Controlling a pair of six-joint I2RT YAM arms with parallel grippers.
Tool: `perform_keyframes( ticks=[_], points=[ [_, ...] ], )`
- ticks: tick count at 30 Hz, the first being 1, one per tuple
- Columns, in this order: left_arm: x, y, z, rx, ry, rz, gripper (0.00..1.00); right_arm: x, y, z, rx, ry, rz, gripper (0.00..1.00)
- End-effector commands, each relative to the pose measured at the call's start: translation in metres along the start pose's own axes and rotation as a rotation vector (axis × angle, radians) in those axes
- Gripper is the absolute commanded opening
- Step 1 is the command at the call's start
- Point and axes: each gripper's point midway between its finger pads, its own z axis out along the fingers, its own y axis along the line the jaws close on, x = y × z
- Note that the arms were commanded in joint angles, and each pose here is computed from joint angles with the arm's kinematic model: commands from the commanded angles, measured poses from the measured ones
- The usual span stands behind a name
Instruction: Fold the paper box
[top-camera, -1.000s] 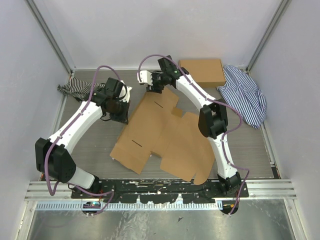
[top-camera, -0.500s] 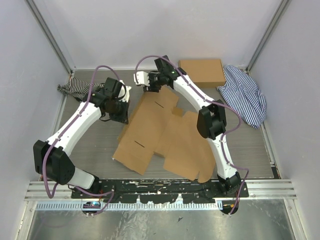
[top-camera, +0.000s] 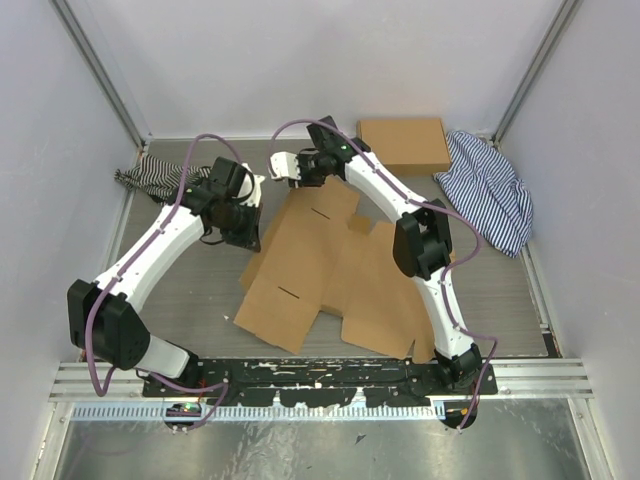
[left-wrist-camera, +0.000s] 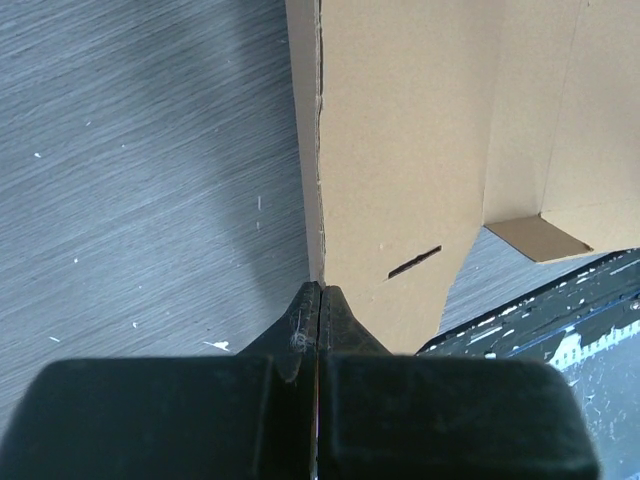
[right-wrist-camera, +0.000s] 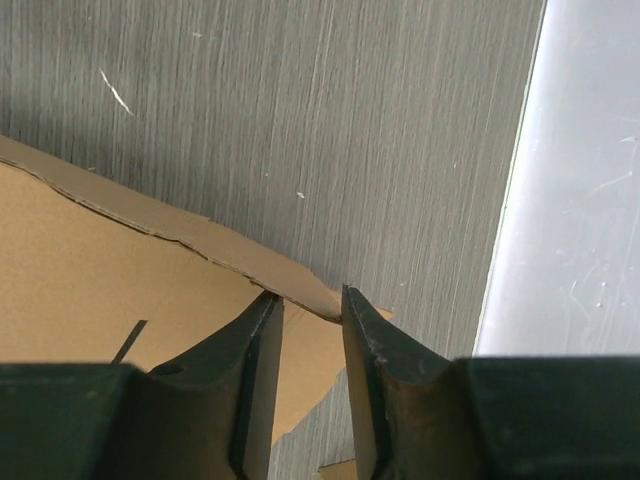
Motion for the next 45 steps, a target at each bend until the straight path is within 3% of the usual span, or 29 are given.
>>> perform_keyframes(
  ticks=[1, 13, 20, 29, 34, 45],
  points=[
    [-0.001, -0.010, -0.005, 0.045, -0.020, 0.002, 0.00, -0.008, 0.003, -0.019, -0.013, 0.018, -0.026, 0.30],
    [0.009, 0.001, 0.012, -0.001, 0.027, -0.007, 0.00, -0.005, -0.003, -0.020, 0.017, 0.042, -0.026, 0.01],
    [0.002, 0.021, 0.024, -0.110, 0.023, -0.026, 0.00, -0.020, -0.013, -0.036, 0.062, 0.055, -0.038, 0.01],
    [-0.049, 0.043, 0.018, -0.273, -0.117, -0.066, 0.00, -0.042, -0.022, -0.047, 0.132, 0.069, 0.016, 0.01],
    [-0.086, 0.053, 0.011, -0.326, -0.208, -0.086, 0.00, -0.050, -0.026, -0.052, 0.167, 0.055, 0.125, 0.01],
    [-0.141, 0.054, 0.031, -0.257, -0.236, -0.129, 0.00, -0.052, -0.025, -0.069, 0.223, 0.027, 0.460, 0.01]
  ],
)
